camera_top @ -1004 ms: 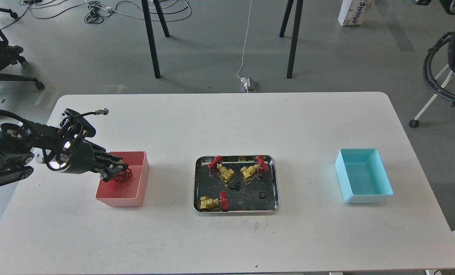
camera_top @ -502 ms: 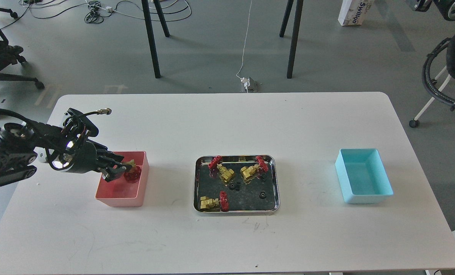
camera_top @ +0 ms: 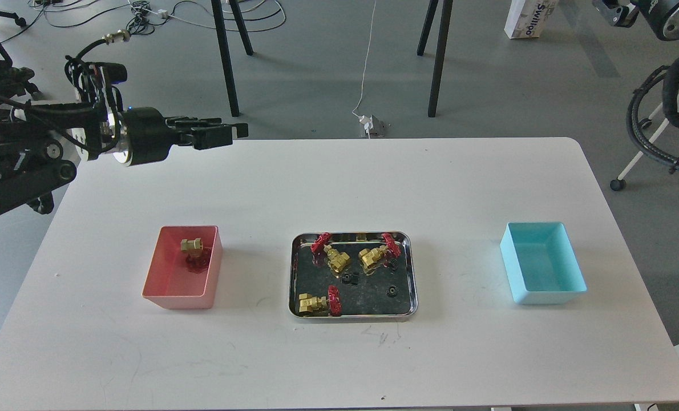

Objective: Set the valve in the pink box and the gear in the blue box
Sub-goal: 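Raise the left gripper away and bring the right arm to the tray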

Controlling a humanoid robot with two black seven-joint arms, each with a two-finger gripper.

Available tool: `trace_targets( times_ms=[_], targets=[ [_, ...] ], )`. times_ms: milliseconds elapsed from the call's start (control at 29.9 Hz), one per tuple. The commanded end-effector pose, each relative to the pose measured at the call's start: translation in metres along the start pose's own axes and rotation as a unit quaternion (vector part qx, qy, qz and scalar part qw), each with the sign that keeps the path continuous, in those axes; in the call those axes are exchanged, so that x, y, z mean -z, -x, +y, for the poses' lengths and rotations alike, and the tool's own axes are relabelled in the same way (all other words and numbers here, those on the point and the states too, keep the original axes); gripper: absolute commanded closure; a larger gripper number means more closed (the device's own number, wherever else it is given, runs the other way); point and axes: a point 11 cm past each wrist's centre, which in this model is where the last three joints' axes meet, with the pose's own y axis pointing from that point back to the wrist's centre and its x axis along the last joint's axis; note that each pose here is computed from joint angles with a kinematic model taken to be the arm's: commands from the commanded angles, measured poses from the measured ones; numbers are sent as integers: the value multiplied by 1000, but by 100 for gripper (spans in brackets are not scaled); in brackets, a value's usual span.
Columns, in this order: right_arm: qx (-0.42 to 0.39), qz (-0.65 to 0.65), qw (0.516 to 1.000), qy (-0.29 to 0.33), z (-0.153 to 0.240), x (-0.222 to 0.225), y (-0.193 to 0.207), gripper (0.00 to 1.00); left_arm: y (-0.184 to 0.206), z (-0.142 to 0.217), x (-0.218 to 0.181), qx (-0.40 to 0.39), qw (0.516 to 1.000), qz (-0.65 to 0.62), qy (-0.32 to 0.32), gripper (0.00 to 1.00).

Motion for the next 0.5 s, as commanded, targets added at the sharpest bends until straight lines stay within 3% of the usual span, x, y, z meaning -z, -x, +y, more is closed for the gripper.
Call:
trace_targets(
  times_ms=[0,100,234,335,469],
  targets=[
    [29,-15,999,14,8,-19,0,0,-40,-2,-39,-61,975,181,110,24],
    [90,-33,995,35,18,-35,10,0,-72,4,-63,-104,916,319,220,23],
    [138,16,989,55,20,-41,23,0,-104,5,-69,-195,797,469,327,23],
    [189,128,970,88,15,-44,45,0,-99,-9,-62,-213,760,511,340,21],
    [309,323,881,158,19,-70,102,0,-85,-32,-62,-208,749,532,336,19]
  ],
)
